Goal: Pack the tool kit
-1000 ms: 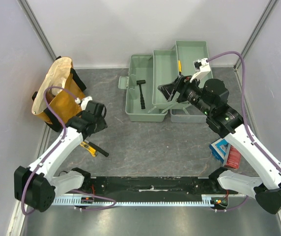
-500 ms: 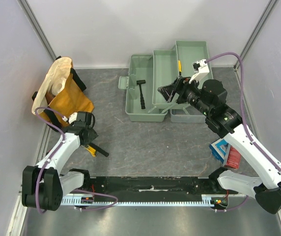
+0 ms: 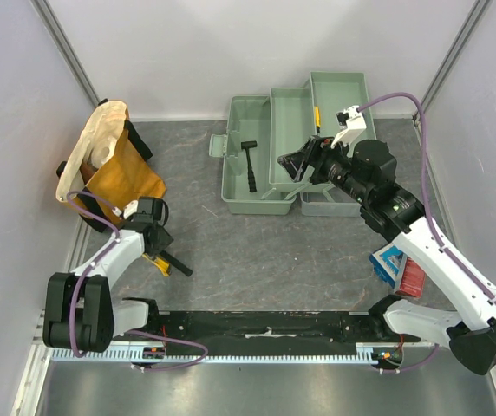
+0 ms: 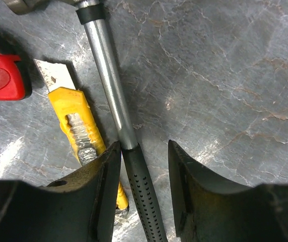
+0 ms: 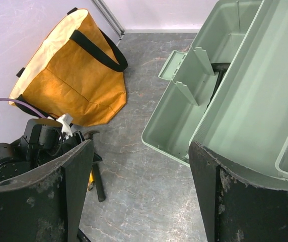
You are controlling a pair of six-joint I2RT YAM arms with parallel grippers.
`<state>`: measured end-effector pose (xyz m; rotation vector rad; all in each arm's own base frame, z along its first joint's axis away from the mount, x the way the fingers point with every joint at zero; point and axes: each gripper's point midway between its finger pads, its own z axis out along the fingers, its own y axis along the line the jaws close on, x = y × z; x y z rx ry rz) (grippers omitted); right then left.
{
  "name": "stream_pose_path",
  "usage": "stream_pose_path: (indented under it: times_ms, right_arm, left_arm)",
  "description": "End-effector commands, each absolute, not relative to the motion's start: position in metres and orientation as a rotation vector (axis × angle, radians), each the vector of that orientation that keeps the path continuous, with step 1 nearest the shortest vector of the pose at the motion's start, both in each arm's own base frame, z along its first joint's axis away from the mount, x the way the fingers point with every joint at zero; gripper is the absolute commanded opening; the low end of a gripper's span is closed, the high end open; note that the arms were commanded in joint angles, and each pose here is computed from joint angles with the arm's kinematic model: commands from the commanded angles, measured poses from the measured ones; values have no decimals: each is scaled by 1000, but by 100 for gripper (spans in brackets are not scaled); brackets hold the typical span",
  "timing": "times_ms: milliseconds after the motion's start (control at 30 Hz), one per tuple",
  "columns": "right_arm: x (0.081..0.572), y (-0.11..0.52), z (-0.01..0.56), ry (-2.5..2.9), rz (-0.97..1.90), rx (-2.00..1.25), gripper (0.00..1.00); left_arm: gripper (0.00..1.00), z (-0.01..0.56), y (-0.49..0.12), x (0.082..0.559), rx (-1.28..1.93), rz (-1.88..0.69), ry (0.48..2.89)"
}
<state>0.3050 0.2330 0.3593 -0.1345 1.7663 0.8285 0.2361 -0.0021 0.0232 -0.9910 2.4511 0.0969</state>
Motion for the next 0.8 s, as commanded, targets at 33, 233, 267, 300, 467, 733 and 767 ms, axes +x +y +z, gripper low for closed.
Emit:
stream_pose_path:
  times_ms: [33, 233, 267, 300, 467, 733, 767]
  right_arm:
    - [309, 231, 358, 1763, 796, -140, 83]
    - [310, 231, 356, 1774, 791, -135, 83]
    - [310, 230, 356, 1774, 789, -133, 83]
    - [310, 230, 358, 1771, 790, -131, 83]
    - [311, 230, 357, 1780, 788, -119, 83]
    - [311, 236, 354, 1796, 818, -125, 83]
    - [310, 238, 352, 1802, 827, -132, 83]
  left_arm:
    - [46, 13, -5, 243, -1031, 63, 2413]
    - [32, 4, -10, 244, -1030, 35, 2440]
    - [24, 5, -10, 245, -1027, 30, 2440]
    - [14, 7, -11, 246, -1020, 26, 2439]
    - [2, 21, -8, 249, -996, 27, 2409]
    - [2, 74, -27, 262, -921, -127, 2317]
    - [2, 84, -32, 264, -903, -152, 2302]
